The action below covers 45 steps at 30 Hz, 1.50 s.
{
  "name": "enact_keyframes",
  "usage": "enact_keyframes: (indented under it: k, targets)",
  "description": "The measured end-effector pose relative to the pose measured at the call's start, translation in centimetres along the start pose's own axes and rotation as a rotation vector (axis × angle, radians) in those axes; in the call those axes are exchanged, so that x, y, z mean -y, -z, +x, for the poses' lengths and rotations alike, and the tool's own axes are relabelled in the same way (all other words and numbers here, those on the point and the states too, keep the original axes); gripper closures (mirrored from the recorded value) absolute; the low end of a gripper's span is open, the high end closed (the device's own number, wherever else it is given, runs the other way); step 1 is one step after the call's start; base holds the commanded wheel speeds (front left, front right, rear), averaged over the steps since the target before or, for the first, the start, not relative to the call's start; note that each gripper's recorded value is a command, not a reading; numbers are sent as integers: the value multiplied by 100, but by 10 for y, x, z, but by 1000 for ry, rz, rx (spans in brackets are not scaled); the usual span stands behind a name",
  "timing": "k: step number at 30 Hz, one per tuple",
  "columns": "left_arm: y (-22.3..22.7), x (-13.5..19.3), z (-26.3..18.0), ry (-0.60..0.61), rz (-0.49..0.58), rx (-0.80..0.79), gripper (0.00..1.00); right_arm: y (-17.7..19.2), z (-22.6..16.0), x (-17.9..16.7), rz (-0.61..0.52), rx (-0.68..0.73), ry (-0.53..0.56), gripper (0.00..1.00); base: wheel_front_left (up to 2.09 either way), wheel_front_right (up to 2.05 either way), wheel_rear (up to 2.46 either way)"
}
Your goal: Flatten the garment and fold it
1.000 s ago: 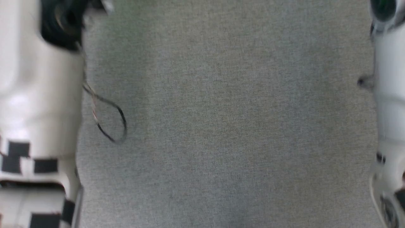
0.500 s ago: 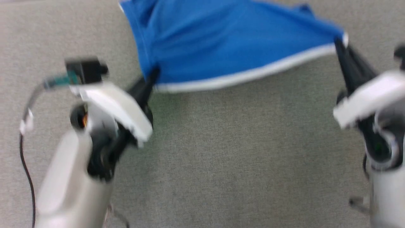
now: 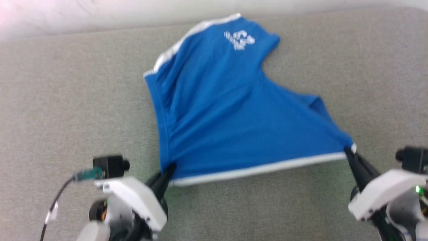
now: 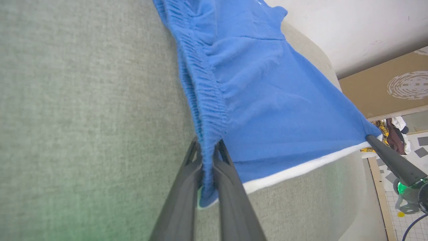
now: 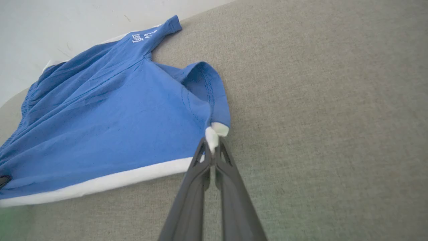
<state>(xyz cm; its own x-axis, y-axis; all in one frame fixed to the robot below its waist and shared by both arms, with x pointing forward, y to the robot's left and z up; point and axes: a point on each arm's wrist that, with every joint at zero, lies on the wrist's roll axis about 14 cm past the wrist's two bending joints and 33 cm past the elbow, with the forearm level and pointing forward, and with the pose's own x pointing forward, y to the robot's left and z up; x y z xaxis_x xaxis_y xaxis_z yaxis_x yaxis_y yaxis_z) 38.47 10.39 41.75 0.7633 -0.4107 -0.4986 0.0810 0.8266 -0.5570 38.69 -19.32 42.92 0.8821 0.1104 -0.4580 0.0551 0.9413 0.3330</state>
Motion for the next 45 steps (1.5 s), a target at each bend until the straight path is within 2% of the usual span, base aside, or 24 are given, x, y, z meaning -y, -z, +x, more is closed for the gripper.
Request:
enact_keyframes:
  k: [12,19,24,31,40,45]
  targets:
    - [46,3,-59,-20,-99,-46,100,31,-60,-1,44,-116,-10,100,0,0,0]
    - [55,9,-80,-14,-119,-43,100,35,-84,-4,54,-131,-23,100,0,0,0]
    - [46,10,-86,-17,-140,14,100,23,-90,-3,52,-79,-22,100,0,0,0]
    - [18,13,-73,-22,-165,98,100,-12,-68,-8,-7,10,-25,100,0,0,0]
    - [-32,18,-38,-7,-133,162,100,-77,-10,-45,-171,105,-93,100,0,0,0]
    - [-51,14,-23,-22,-130,183,100,-96,27,-69,-233,102,-157,100,0,0,0]
